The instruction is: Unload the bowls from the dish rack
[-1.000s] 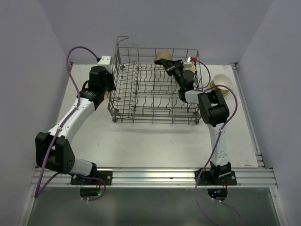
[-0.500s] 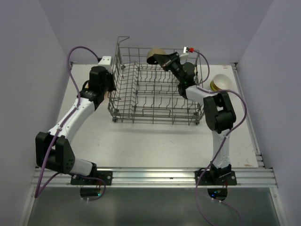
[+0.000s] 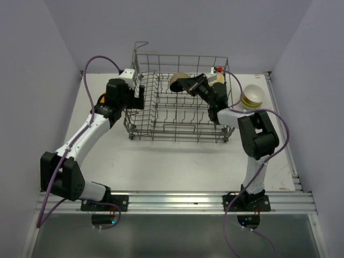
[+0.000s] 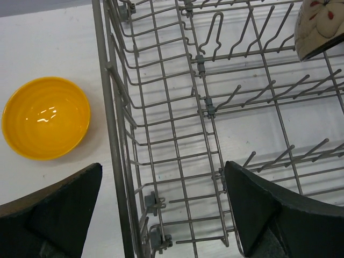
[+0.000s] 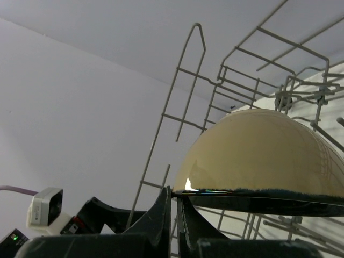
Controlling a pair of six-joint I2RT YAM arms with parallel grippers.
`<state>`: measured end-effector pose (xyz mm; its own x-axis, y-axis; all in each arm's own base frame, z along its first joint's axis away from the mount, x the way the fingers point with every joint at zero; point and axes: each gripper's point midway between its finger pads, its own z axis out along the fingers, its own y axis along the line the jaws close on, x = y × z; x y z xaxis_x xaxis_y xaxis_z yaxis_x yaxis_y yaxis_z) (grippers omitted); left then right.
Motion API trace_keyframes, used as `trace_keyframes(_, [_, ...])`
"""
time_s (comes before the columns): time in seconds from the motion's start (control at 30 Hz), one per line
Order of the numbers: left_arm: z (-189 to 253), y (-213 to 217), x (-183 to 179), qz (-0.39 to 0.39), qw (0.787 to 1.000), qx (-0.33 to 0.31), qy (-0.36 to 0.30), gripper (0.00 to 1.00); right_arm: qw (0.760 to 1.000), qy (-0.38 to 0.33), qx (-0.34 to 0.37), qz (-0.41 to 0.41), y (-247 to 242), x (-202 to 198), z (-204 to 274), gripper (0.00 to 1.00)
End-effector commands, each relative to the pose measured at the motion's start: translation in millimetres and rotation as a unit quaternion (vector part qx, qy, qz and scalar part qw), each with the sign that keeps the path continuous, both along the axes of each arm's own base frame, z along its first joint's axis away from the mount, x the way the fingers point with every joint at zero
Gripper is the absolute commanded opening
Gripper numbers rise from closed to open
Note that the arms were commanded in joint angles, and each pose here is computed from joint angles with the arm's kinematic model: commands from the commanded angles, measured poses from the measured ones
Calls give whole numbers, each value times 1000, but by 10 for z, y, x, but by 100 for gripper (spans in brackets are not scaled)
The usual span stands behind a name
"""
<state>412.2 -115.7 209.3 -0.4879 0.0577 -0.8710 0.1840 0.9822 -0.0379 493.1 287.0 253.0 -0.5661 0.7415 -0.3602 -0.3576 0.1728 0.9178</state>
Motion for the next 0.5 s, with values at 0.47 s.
trace_keyframes(0.47, [1315,-194,-232,-79,984,-3,-158,100,995,-72,64,20,-88,-356,1081,0])
